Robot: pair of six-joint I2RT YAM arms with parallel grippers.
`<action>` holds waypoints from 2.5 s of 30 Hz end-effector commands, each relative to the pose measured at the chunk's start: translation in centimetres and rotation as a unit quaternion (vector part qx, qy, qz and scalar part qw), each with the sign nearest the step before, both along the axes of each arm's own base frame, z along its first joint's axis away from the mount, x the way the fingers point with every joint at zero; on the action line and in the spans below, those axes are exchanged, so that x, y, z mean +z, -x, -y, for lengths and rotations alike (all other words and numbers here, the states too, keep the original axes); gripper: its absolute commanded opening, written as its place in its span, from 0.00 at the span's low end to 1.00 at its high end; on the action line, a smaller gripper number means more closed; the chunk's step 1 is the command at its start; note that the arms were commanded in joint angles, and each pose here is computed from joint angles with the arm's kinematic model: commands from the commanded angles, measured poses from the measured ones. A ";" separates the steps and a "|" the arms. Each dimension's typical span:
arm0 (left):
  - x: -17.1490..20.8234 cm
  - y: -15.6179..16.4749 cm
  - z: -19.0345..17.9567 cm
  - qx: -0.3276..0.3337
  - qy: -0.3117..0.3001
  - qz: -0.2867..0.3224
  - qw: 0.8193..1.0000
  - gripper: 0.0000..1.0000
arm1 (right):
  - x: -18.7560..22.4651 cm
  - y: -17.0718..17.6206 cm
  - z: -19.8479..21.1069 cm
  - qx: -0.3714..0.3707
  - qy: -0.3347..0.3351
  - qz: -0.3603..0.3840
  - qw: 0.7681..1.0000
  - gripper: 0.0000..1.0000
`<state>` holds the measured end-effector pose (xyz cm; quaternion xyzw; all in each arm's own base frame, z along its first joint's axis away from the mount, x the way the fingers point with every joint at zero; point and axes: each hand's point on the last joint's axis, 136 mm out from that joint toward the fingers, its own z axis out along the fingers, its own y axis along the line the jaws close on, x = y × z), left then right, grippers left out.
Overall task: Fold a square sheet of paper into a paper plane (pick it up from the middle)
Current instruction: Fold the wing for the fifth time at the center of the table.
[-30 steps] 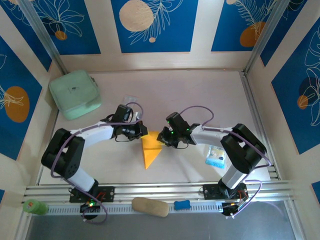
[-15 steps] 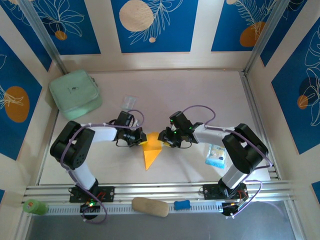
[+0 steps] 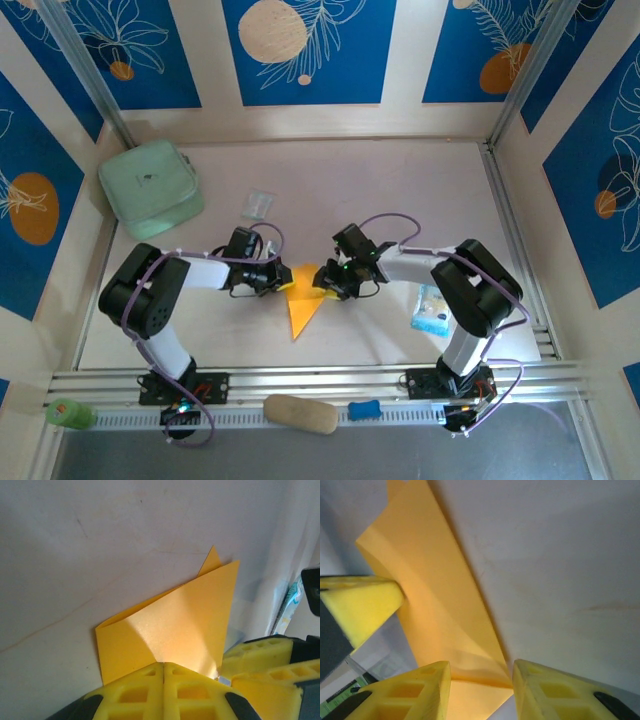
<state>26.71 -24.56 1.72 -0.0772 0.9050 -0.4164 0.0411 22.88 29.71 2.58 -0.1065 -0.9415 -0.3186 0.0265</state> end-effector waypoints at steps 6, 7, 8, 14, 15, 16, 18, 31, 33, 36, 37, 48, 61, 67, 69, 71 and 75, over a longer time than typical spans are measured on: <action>-2.4 2.1 -1.8 0.012 -0.041 -0.042 0.998 0.00 | 0.0 2.1 -0.6 0.009 -0.021 -0.020 1.000 0.37; -2.3 2.1 -1.7 0.010 -0.038 -0.043 0.998 0.00 | 0.3 2.1 -0.9 0.009 -0.034 -0.017 0.999 0.37; -2.3 2.2 -1.6 0.010 -0.036 -0.044 0.998 0.00 | 0.3 2.2 -0.8 0.004 -0.035 -0.017 0.999 0.37; -2.1 2.4 -1.8 0.016 -0.032 -0.040 0.999 0.00 | -0.2 3.0 0.9 -0.016 0.020 -0.026 0.999 0.37; -2.1 2.4 -1.8 0.016 -0.033 -0.038 0.999 0.00 | -0.3 3.1 1.0 -0.016 0.025 -0.023 0.999 0.37; -2.0 2.3 -1.8 0.017 -0.033 -0.037 0.999 0.00 | -0.4 3.1 1.0 -0.018 0.024 -0.023 0.999 0.37; -1.9 2.3 -1.8 0.016 -0.033 -0.035 0.999 0.00 | -0.4 3.0 0.5 -0.020 0.008 -0.026 0.999 0.37; -1.8 2.1 -1.6 0.015 -0.028 -0.034 0.999 0.00 | 2.1 -0.7 -1.5 -0.015 -0.071 0.048 0.996 0.27; -1.9 2.1 -1.6 0.014 -0.028 -0.034 0.999 0.00 | 2.5 -1.1 -1.7 -0.004 -0.088 0.052 0.995 0.29; -1.7 1.9 -1.3 0.015 -0.018 -0.032 0.999 0.00 | 2.6 -1.5 -1.9 0.016 -0.104 0.047 0.993 0.32; -1.6 1.9 -1.2 0.015 -0.014 -0.031 0.999 0.00 | 2.6 -1.5 -2.1 0.025 -0.111 0.043 0.993 0.32; -1.3 1.6 -0.9 0.011 -0.008 -0.029 0.999 0.00 | 1.8 -2.4 -2.4 0.064 -0.126 0.030 0.990 0.33; -0.8 1.4 -0.7 0.006 -0.003 -0.023 1.000 0.00 | 1.1 -2.7 -2.9 0.105 -0.138 0.024 0.985 0.31; -0.8 1.5 -0.7 0.006 -0.001 -0.024 1.000 0.00 | 0.6 -2.7 -2.9 0.110 -0.130 0.021 0.985 0.28; -0.6 1.5 -0.6 0.006 0.000 -0.024 1.000 0.00 | 0.4 -2.7 -2.8 0.111 -0.128 0.020 0.985 0.26; -0.4 1.4 -0.6 0.005 0.002 -0.022 1.000 0.00 | 0.3 -2.7 -2.7 0.112 -0.127 0.020 0.985 0.24; 0.1 1.3 -0.5 0.003 0.006 -0.014 1.000 0.00 | 0.3 -2.6 -2.8 0.115 -0.132 0.019 0.984 0.19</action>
